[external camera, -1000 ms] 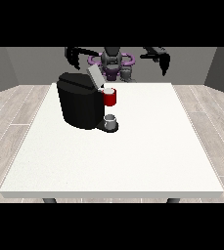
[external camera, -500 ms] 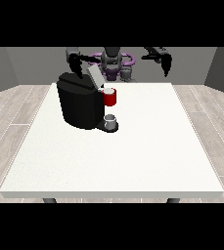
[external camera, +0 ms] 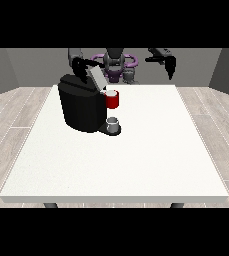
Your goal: Insert the coffee pod into the coffee machine and close the lid
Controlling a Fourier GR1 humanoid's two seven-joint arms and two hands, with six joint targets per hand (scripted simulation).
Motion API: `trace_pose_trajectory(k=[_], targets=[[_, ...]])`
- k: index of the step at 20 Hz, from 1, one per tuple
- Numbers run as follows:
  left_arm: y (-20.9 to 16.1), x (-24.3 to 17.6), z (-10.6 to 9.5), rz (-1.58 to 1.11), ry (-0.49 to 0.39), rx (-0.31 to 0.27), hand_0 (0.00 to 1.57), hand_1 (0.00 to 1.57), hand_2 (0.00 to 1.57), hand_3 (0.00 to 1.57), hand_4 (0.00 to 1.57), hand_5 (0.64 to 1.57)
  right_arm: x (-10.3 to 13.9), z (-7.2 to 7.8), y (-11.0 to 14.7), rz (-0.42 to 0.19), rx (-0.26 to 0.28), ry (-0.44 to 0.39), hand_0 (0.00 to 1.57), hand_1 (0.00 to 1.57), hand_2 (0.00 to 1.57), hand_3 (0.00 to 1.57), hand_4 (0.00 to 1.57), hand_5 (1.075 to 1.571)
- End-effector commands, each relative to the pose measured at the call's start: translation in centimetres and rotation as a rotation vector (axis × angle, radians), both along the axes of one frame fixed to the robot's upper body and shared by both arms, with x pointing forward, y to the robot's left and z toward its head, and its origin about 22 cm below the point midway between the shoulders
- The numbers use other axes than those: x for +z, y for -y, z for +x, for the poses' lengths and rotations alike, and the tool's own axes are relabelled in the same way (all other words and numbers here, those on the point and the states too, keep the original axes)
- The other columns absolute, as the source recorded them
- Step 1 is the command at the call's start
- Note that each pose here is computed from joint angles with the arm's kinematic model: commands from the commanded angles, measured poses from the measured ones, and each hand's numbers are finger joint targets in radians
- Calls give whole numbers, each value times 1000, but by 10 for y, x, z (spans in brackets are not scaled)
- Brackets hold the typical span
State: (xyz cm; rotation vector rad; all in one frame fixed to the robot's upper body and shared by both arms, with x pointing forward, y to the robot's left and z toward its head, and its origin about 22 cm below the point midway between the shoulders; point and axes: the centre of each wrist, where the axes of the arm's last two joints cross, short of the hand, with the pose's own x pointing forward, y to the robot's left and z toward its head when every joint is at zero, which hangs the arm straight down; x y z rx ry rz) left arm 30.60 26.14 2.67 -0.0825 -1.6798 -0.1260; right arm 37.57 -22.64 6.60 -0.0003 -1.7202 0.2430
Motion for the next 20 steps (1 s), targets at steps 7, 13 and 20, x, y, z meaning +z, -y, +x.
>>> trace_pose_trajectory(k=[7,13,20], targets=[[-4,-4,-5,4,22,-4,0,0,0,0,0,1571,10,17,-12,-11,8,23,0,0,0,0,0,1571],[-13,3,0,2,38,30,0,0,0,0,0,1571,9,20,-19,-40,30,34,0,0,0,0,0,1571],[-18,-22,-8,31,-5,53,0,0,0,0,148,1571,46,28,-60,-112,92,51,0,0,0,0,0,1571]])
